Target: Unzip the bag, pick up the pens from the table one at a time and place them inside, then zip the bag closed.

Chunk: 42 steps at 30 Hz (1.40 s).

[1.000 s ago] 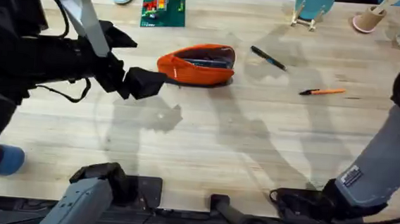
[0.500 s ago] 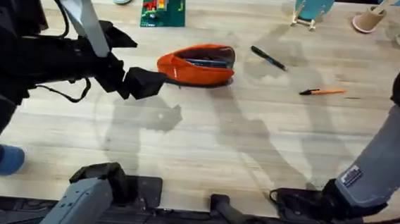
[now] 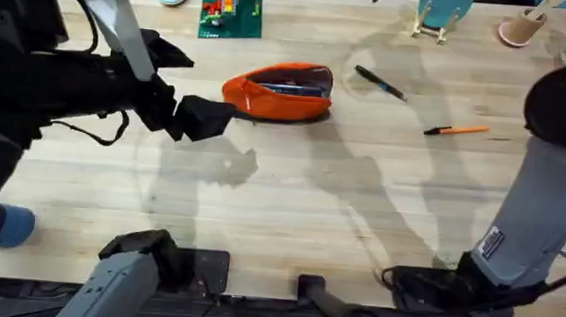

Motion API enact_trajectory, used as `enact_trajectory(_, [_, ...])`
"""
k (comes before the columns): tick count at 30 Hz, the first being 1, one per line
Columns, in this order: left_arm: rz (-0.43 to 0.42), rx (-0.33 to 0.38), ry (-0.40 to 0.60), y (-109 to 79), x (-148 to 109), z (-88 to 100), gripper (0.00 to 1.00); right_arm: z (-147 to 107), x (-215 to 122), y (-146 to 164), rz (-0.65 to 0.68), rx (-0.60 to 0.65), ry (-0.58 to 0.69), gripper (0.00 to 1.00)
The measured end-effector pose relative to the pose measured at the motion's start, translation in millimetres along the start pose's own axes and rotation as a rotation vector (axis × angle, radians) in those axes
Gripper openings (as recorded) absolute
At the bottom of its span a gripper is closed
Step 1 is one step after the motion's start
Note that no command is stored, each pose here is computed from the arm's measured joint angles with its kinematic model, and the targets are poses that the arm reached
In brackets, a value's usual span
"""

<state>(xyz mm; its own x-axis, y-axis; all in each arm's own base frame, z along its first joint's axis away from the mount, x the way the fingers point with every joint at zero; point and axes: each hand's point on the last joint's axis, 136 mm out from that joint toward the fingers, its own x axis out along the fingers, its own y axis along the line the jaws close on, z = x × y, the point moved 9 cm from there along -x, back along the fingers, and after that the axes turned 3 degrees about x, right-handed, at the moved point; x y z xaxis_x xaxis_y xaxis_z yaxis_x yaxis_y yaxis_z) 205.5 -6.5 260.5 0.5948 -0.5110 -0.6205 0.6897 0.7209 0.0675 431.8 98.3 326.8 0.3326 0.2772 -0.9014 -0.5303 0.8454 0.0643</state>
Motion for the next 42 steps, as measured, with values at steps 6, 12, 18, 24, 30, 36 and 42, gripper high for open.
enact_trajectory(6, [0.000, 0.000, 0.000, 0.0, 0.0, 0.0, 0.993, -4.7, 22.4, -21.7, -0.014, 0.065, 0.028, 0.996])
enact_trajectory(12, [0.000, 0.000, 0.000, 0.0, 0.0, 0.0, 0.993, -15.3, 58.1, -38.2, -0.017, 0.097, 0.065, 0.996])
enact_trajectory(18, [0.000, 0.000, 0.000, 0.0, 0.0, 0.0, 0.993, -26.6, 99.7, -44.8, -0.017, 0.101, 0.088, 0.996])
enact_trajectory(24, [0.000, 0.000, 0.000, 0.0, 0.0, 0.0, 0.992, -37.8, 125.8, -47.2, -0.012, 0.102, 0.106, 0.996])
enact_trajectory(30, [0.000, 0.000, 0.000, 0.0, 0.0, 0.0, 0.993, -53.4, 148.1, -46.7, 0.002, 0.088, 0.141, 0.996])
enact_trajectory(36, [0.000, 0.000, 0.000, 0.0, 0.0, 0.0, 0.993, -67.1, 166.3, -46.2, 0.008, 0.078, 0.163, 0.996])
enact_trajectory(42, [0.000, 0.000, 0.000, 0.0, 0.0, 0.0, 0.993, -76.5, 176.4, -45.4, 0.012, 0.074, 0.181, 0.996])
